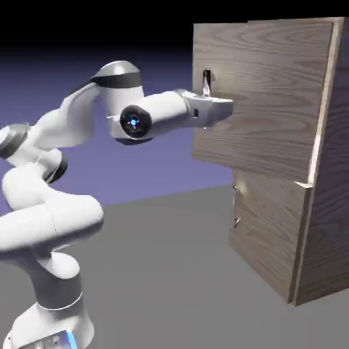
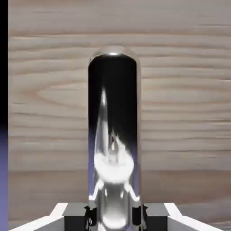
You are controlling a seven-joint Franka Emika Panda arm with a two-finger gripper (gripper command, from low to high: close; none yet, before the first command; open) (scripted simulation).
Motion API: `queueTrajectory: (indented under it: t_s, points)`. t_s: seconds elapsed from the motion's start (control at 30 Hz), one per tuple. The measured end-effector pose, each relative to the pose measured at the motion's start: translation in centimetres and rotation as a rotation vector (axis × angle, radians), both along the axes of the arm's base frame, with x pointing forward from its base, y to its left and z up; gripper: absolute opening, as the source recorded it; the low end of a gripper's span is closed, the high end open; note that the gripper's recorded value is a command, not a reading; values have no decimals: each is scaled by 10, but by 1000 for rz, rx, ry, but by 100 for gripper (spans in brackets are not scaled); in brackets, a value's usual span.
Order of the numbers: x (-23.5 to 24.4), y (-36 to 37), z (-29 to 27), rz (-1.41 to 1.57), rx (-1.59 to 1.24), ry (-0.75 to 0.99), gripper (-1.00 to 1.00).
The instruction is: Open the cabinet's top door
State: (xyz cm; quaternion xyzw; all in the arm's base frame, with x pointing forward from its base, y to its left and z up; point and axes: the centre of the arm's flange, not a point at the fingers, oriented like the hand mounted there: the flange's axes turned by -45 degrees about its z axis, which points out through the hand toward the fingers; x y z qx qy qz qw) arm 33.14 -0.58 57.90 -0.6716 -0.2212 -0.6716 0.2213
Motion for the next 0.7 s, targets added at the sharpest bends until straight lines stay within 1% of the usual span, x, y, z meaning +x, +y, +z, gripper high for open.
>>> queueTrajectory:
  t_s: [0.37, 0.7]
  points:
    - [-25, -78, 0, 264, 0, 0, -100]
    - [-30, -156, 0, 518, 0, 0, -100]
